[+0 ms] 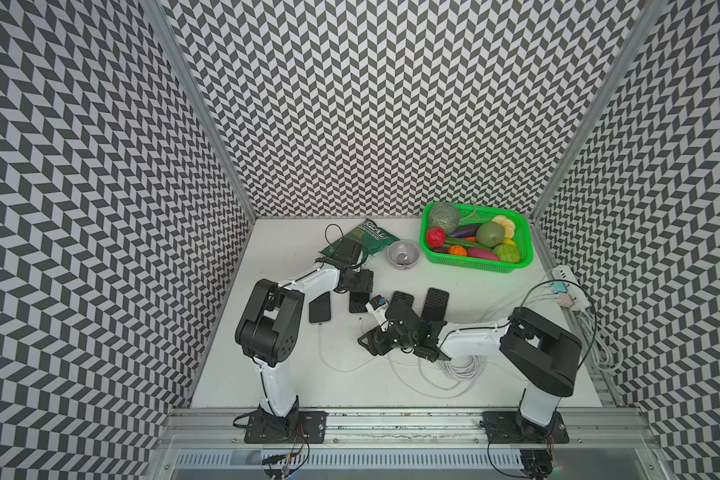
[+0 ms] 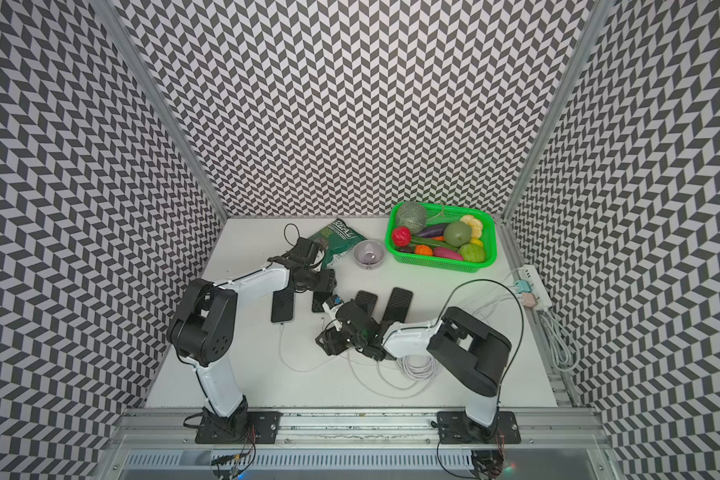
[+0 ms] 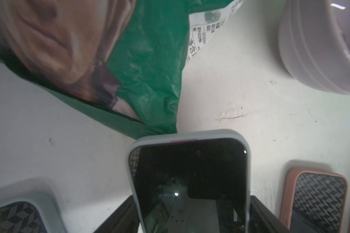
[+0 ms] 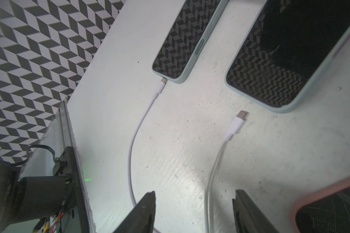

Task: Unplug the charging cable from the phone
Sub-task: Place the phone at the center of the board.

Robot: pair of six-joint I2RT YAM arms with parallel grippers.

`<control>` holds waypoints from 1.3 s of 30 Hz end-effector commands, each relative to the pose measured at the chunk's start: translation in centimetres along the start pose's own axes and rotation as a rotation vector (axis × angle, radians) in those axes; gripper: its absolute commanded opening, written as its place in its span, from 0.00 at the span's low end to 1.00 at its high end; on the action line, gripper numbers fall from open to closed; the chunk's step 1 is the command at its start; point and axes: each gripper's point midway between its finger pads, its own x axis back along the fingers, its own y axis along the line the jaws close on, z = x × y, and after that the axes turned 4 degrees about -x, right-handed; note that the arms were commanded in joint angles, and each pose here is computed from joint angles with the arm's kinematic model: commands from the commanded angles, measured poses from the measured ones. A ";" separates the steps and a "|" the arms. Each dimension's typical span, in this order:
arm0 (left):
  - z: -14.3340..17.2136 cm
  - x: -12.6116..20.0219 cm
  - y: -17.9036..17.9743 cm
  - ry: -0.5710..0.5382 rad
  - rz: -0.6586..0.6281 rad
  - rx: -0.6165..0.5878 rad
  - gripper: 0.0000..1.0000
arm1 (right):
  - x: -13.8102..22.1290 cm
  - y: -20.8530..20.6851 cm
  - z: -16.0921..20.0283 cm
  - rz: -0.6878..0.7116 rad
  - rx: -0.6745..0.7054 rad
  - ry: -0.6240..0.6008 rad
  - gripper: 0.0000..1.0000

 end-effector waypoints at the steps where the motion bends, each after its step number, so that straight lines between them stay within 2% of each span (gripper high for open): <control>1: -1.0 0.2 -0.6 -0.015 0.001 -0.028 0.17 | 2.1 1.7 -1.2 -0.052 0.028 -0.066 0.63; 8: -0.2 -0.7 -0.4 0.023 -0.018 -0.028 0.34 | 5.3 2.5 -1.6 -0.078 0.035 -0.109 0.63; 15: 0.5 -1.4 -0.1 0.052 -0.041 -0.030 0.60 | 7.9 1.8 -2.2 -0.079 0.021 -0.157 0.63; 16: 0.5 -1.4 -0.1 0.052 -0.043 -0.028 0.65 | 8.1 0.9 -2.7 -0.031 -0.024 -0.192 0.70; 19: 0.6 -1.5 -0.1 0.056 -0.044 -0.026 0.75 | 8.8 0.1 -3.1 0.001 -0.046 -0.222 0.73; 29: 0.2 -0.9 -0.8 0.026 -0.019 -0.023 0.98 | 9.9 -1.4 -2.9 0.028 -0.069 -0.243 0.74; 39: -0.6 0.6 -2.3 -0.024 0.011 -0.039 1.00 | 10.6 -3.0 -3.0 0.075 -0.102 -0.265 0.75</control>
